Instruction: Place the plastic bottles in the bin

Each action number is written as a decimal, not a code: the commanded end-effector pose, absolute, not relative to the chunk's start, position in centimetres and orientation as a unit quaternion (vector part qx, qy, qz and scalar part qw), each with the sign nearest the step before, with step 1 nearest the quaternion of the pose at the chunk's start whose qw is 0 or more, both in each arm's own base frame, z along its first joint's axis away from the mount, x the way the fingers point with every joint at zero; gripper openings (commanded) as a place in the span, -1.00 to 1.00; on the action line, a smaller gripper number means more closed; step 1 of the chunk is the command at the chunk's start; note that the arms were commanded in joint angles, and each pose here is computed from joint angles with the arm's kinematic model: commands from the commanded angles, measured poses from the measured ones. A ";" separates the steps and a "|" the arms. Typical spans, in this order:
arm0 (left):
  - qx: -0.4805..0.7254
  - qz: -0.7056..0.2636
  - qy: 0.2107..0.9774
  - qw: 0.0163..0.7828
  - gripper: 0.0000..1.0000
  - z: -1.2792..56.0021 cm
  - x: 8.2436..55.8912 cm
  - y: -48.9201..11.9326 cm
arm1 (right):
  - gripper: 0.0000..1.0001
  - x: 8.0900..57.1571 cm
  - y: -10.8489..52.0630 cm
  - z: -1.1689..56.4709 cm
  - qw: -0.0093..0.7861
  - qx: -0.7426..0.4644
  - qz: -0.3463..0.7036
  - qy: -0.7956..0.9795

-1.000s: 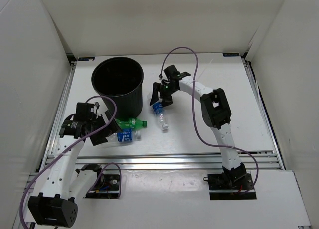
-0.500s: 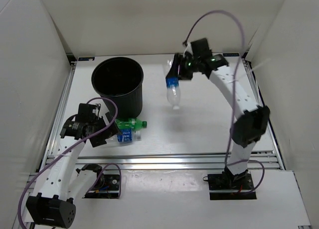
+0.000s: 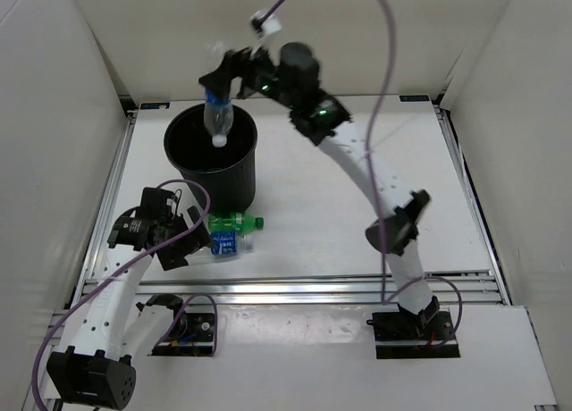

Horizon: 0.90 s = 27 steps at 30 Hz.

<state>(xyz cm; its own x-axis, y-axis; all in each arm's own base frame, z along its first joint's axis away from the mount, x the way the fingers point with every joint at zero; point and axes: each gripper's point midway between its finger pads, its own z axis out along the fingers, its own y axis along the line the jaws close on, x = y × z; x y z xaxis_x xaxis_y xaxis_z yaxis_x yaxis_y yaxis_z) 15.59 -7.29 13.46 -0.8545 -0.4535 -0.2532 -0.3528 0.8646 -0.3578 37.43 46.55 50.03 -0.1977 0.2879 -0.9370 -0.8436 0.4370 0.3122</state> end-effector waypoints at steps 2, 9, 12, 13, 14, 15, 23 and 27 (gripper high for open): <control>-0.225 -0.114 0.952 0.172 1.00 14.0 15.1 -6.0 | 1.00 39.5 50.2 45.9 0.639 -0.265 0.397 0.604; -0.273 -0.131 0.931 0.204 1.00 14.7 16.4 -6.1 | 1.00 30.9 34.3 65.4 0.782 -0.124 0.380 0.478; -0.278 -0.182 0.919 0.210 1.00 14.6 17.7 -7.6 | 1.00 30.4 32.7 63.7 0.755 -0.145 0.349 0.535; -0.293 -0.192 0.909 0.224 1.00 14.6 18.8 -7.7 | 1.00 30.6 33.0 62.4 0.742 -0.155 0.340 0.556; -0.308 -0.190 0.908 0.211 1.00 13.5 18.8 -7.8 | 1.00 30.4 33.5 61.1 0.725 -0.165 0.339 0.576; -0.340 -0.189 0.900 0.196 1.00 12.9 19.0 -7.7 | 1.00 29.5 33.4 60.6 0.714 -0.172 0.344 0.585; -0.499 -0.151 0.828 0.208 1.00 9.7 20.7 -4.5 | 1.00 26.0 31.5 56.6 0.642 -0.192 0.358 0.651; -0.544 -0.155 0.791 0.233 1.00 9.4 22.0 -3.8 | 1.00 24.8 30.6 57.3 0.642 -0.206 0.361 0.644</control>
